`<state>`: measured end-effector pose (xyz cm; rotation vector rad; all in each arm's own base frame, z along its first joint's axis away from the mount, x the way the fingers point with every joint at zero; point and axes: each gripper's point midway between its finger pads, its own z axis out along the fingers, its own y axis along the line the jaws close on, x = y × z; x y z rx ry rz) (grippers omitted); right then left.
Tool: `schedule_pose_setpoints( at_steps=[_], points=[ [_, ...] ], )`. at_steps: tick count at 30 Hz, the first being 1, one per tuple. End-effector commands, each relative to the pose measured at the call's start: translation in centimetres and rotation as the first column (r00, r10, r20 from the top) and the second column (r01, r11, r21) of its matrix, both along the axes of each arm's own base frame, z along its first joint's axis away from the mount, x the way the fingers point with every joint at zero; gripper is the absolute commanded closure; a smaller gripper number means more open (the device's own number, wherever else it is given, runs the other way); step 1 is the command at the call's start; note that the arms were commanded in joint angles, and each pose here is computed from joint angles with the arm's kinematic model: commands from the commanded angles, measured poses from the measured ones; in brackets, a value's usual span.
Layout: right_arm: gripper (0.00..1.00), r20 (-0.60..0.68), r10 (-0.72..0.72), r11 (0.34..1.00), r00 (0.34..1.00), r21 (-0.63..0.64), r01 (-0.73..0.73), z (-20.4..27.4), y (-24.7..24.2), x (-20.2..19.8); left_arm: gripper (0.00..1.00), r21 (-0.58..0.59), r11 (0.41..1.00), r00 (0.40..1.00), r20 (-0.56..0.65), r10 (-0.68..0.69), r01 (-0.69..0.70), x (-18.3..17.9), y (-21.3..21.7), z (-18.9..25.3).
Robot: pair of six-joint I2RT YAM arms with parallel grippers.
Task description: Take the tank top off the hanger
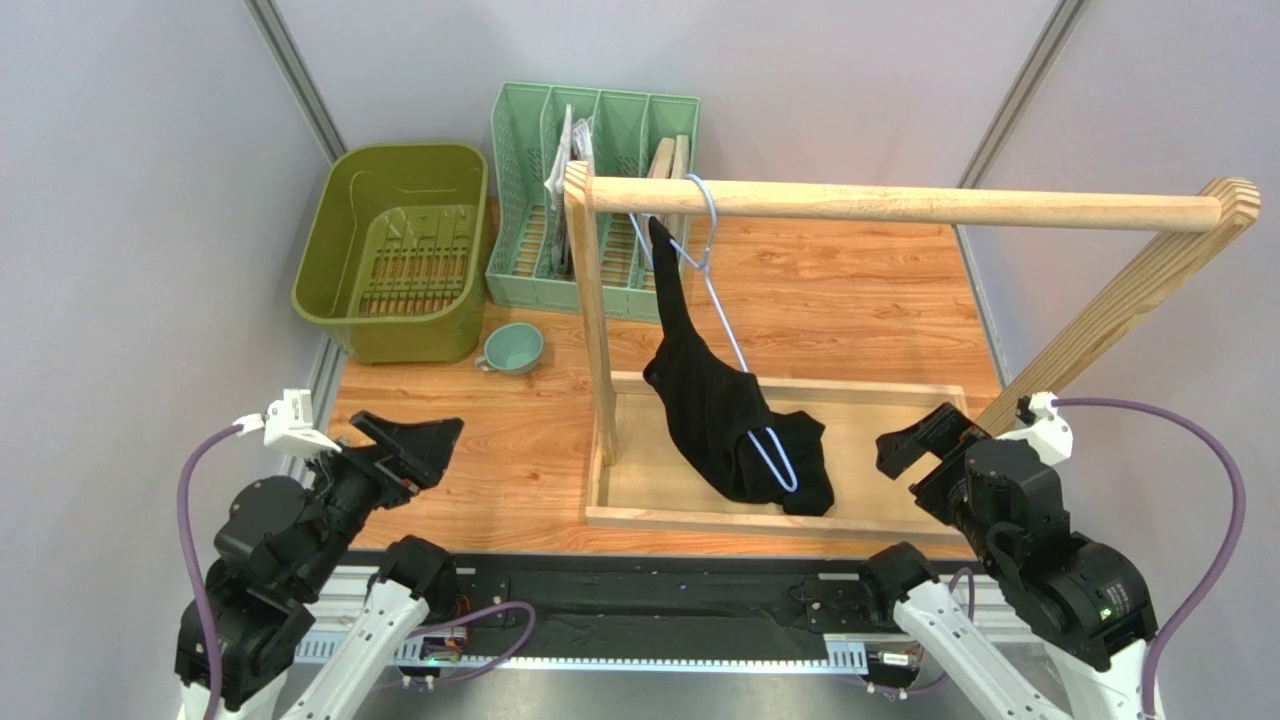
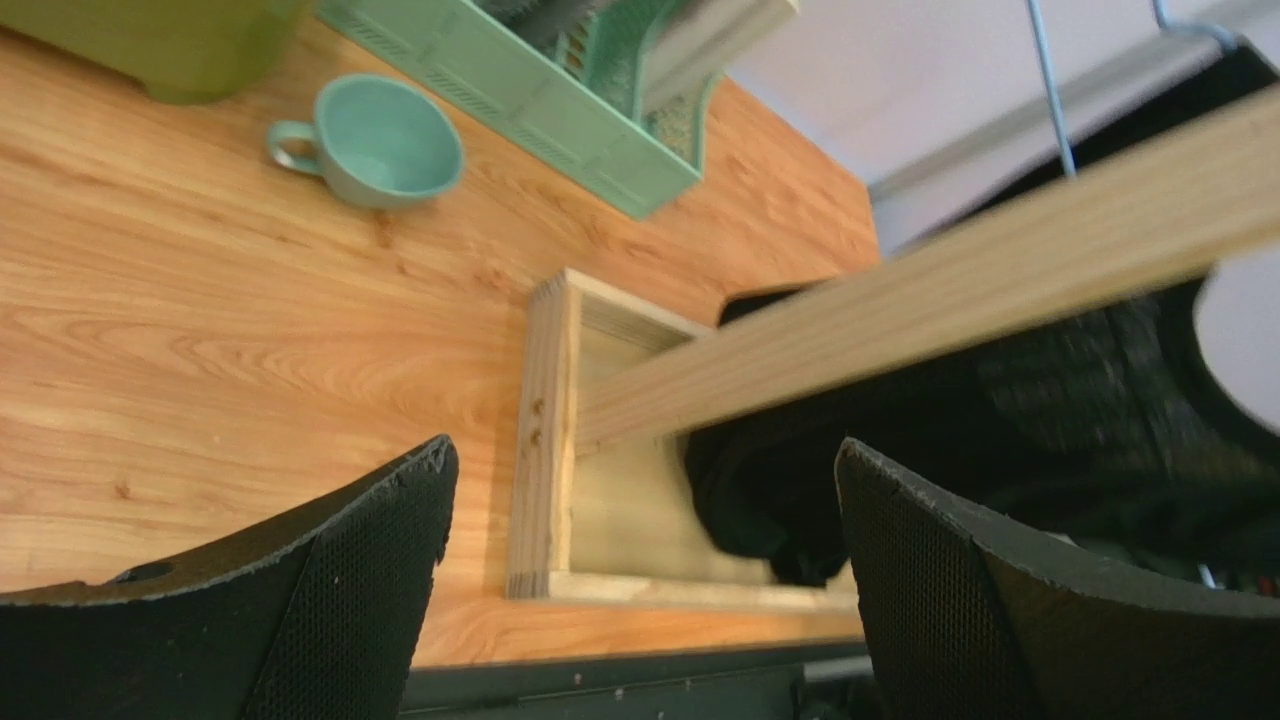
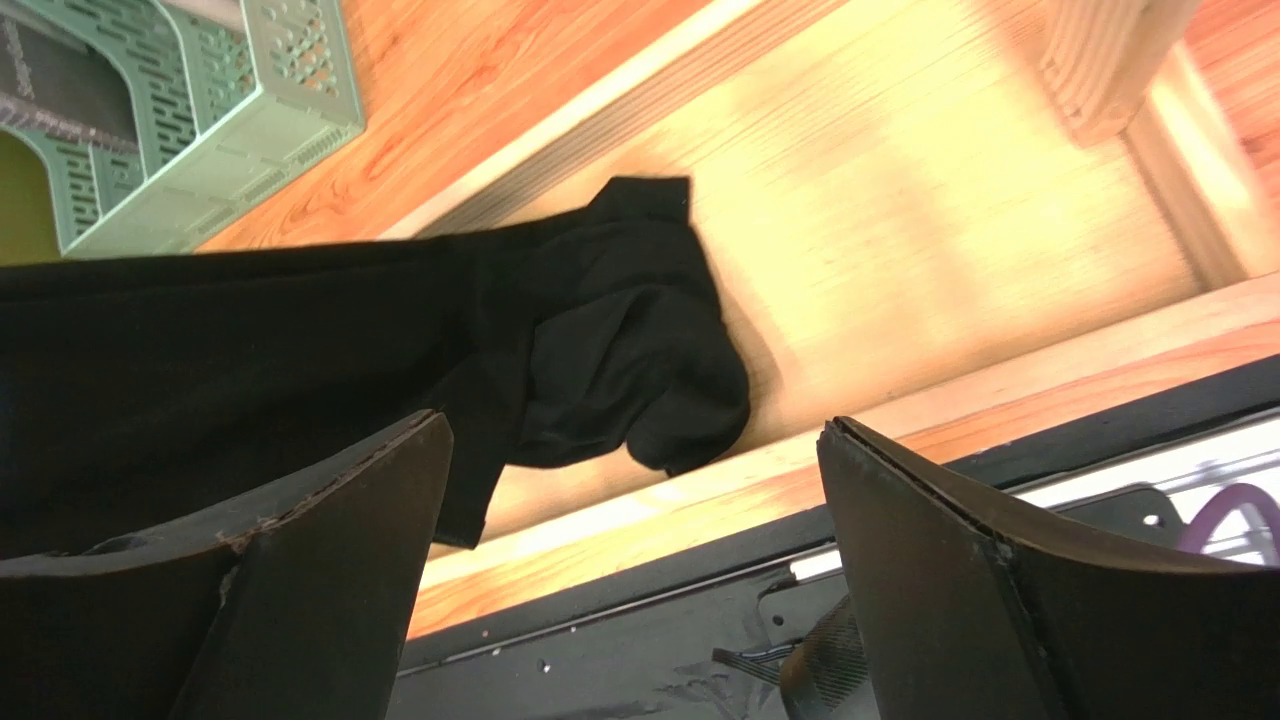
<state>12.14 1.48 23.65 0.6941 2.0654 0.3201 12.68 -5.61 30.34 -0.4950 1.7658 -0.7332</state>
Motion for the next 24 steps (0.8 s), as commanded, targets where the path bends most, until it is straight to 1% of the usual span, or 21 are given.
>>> schedule_pose_setpoints(
  at_steps=[1,2,3,5,6,8,9,10,12,13,14,15,16,17,18,19,20,21,22,23,24],
  points=[
    [0.0,-0.045,-0.048,0.993,0.998,-0.109,0.043,0.5,-1.7,-0.1,0.01,0.076,0.969,0.969,0.061,-0.239,0.234,-3.7,-2.2,1.3],
    [0.0,-0.039,-0.042,0.993,0.998,-0.11,0.038,1.2,-1.7,-0.1,0.01,0.094,0.965,0.967,0.054,-0.25,0.245,-4.2,-2.0,0.9],
    [0.0,-0.044,0.019,0.991,0.999,-0.131,-0.025,1.6,-1.1,0.0,0.01,0.088,0.975,0.974,0.075,-0.212,0.205,-4.5,-1.2,1.1],
    [0.0,-0.023,0.125,0.983,0.992,-0.129,-0.127,2.9,0.5,0.7,0.01,0.089,0.978,0.973,0.112,-0.2,0.191,-5.1,-0.7,1.4],
    [0.0,-0.029,0.221,0.966,0.975,-0.133,-0.223,3.1,1.7,0.6,0.01,0.099,0.977,0.971,0.131,-0.201,0.189,-5.2,-0.5,1.3],
    [0.0,-0.005,0.323,0.939,0.946,-0.124,-0.321,3.9,3.3,0.9,0.01,0.097,0.975,0.96,0.179,-0.216,0.201,-6.0,-0.5,1.8],
    [0.0,0.01,0.452,0.888,0.892,-0.105,-0.449,4.3,5.3,0.2,0.01,0.104,0.969,0.953,0.184,-0.239,0.223,-6.3,-0.8,1.9],
    [0.0,0.095,0.512,0.859,0.854,-0.095,-0.504,5.7,6.4,0.0,0.01,0.109,0.966,0.951,0.18,-0.251,0.234,-6.4,-0.9,1.9],
    [0.0,0.206,0.61,0.788,0.766,-0.055,-0.613,7.5,8.7,-1.2,0.01,0.127,0.955,0.946,0.153,-0.286,0.268,-6.7,-1.4,1.8],
    [0.0,0.3,0.623,0.77,0.723,-0.07,-0.634,9.5,9.2,-1.3,0.01,0.135,0.95,0.944,0.138,-0.299,0.281,-6.8,-1.5,1.6],
    [0.0,0.374,0.654,0.729,0.657,-0.082,-0.679,11.1,9.9,-2.6,0.01,0.141,0.946,0.942,0.129,-0.309,0.291,-6.8,-1.6,1.5],
    [0.0,0.432,0.667,0.705,0.606,-0.106,-0.701,12.8,10.1,-3.3,0.01,0.148,0.941,0.939,0.118,-0.324,0.306,-6.9,-1.8,1.5],
    [0.0,0.506,0.671,0.684,0.542,-0.14,-0.716,15.0,10.6,-3.7,0.01,0.156,0.936,0.936,0.115,-0.333,0.314,-6.9,-1.9,1.5],
    [0.0,0.528,0.696,0.642,0.487,-0.151,-0.752,16.0,11.3,-4.3,0.01,0.158,0.933,0.933,0.111,-0.341,0.322,-6.9,-2.0,1.5],
    [0.0,0.547,0.708,0.616,0.447,-0.167,-0.77,17.2,11.7,-4.7,0.01,0.16,0.926,0.926,0.11,-0.361,0.342,-7.1,-2.3,1.5],
    [0.0,0.577,0.718,0.589,0.39,-0.205,-0.782,19.1,11.9,-5.4,0.01,0.164,0.92,0.919,0.113,-0.377,0.357,-7.1,-2.6,1.6],
    [0.0,0.58,0.744,0.535,0.332,-0.22,-0.816,20.1,12.6,-6.2,0.01,0.166,0.915,0.915,0.11,-0.388,0.368,-7.1,-2.8,1.5],
    [0.0,0.566,0.761,0.508,0.317,-0.216,-0.834,20.5,13.3,-5.7,0.01,0.163,0.905,0.904,0.112,-0.413,0.393,-7.3,-3.2,1.6],
    [0.0,0.581,0.766,0.483,0.276,-0.236,-0.843,22.0,13.6,-6.0,0.01,0.163,0.9,0.898,0.117,-0.424,0.404,-7.3,-3.5,1.7],
    [0.0,0.574,0.79,0.416,0.214,-0.245,-0.876,22.4,14.4,-6.7,0.01,0.163,0.894,0.892,0.114,-0.437,0.417,-7.3,-3.7,1.5],
    [0.01,0.551,0.81,0.377,0.201,-0.225,-0.899,22.4,15.5,-5.8,0.01,0.158,0.885,0.882,0.113,-0.458,0.439,-7.5,-4.1,1.5]
  ],
)
